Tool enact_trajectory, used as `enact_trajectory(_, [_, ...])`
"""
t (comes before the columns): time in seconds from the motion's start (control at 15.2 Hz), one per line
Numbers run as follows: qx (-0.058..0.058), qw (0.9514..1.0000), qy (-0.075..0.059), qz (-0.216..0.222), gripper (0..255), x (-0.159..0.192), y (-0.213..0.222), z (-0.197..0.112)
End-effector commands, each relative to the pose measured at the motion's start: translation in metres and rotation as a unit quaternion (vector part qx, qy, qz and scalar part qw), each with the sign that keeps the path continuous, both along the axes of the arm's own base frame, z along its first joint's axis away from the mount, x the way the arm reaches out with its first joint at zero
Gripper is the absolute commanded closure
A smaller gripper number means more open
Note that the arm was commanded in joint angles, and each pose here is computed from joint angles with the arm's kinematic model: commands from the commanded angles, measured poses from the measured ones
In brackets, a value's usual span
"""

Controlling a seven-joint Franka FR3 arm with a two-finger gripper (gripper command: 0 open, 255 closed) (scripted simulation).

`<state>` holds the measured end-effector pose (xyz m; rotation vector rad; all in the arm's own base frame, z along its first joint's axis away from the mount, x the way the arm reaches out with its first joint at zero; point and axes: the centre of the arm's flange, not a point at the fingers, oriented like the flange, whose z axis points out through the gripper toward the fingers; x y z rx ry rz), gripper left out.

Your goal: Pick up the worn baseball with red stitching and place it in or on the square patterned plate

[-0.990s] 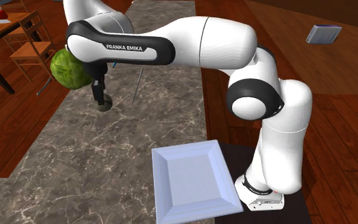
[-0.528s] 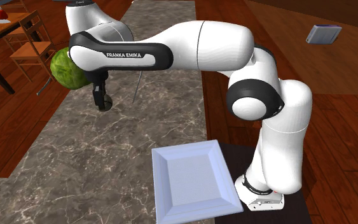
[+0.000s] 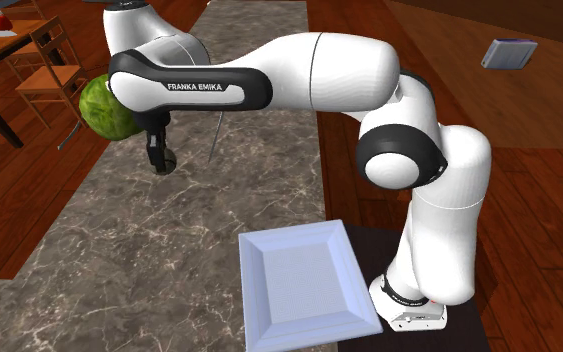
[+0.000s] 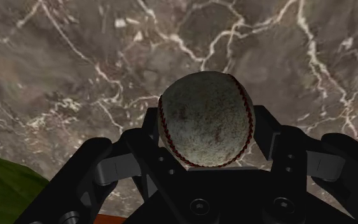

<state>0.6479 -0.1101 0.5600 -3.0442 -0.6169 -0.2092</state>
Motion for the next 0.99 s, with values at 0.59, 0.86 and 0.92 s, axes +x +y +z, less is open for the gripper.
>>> enact_trajectory(0.59, [0.000,1.0000,0.000,0.000,255,0.000,0.000,0.021])
enact_trajectory(0.86, [0.000,1.0000,0.000,0.000,255,0.000,0.000,0.042])
enact_trajectory(0.92, [0.000,1.0000,0.000,0.000,255,0.000,0.000,0.047])
